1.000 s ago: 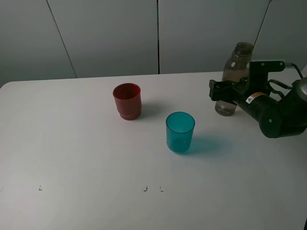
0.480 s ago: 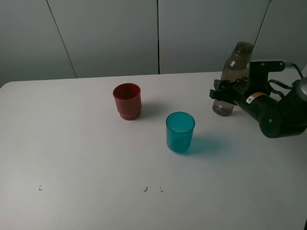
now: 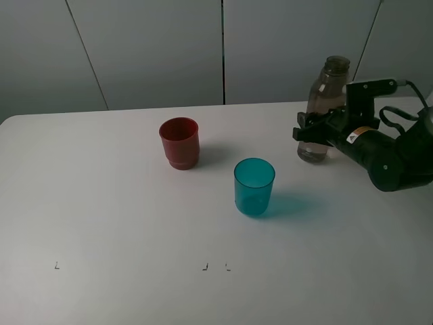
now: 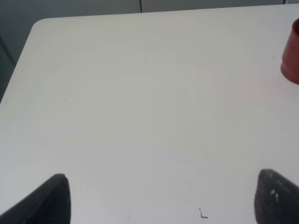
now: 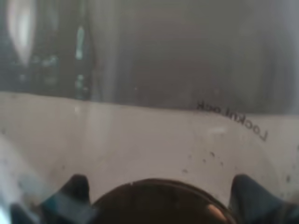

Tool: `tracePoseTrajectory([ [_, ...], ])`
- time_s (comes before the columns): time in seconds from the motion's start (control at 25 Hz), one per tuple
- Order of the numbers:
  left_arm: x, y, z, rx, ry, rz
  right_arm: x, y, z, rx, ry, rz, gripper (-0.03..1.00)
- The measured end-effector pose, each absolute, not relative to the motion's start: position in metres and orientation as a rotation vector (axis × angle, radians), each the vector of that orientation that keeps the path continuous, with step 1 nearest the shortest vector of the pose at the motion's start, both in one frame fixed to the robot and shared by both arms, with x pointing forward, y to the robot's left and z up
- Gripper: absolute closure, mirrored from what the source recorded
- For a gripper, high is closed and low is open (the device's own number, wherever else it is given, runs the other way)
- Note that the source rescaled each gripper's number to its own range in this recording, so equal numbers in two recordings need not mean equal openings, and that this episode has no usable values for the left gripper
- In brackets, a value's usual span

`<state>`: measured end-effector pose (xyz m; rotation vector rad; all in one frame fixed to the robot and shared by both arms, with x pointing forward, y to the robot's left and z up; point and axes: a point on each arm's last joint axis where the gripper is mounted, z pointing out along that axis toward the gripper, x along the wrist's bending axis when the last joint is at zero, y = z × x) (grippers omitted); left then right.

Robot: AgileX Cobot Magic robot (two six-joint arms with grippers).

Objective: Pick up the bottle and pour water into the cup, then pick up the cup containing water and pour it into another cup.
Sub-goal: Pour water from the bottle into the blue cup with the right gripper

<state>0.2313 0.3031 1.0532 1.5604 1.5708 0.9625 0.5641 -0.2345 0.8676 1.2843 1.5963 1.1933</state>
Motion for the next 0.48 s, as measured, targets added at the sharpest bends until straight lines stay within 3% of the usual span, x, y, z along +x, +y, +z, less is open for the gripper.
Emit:
tracePoseTrajectory([
  [0.32,0.231,0.303,1.053,1.56,1.571,0.963,0.563,-0.226,0.902,0.897,1.693,1.133,0.96],
  [0.48,0.231,0.303,1.053,1.567,1.566,0.966,0.561,-0.222,0.902,0.716,1.761,1.058,0.96],
])
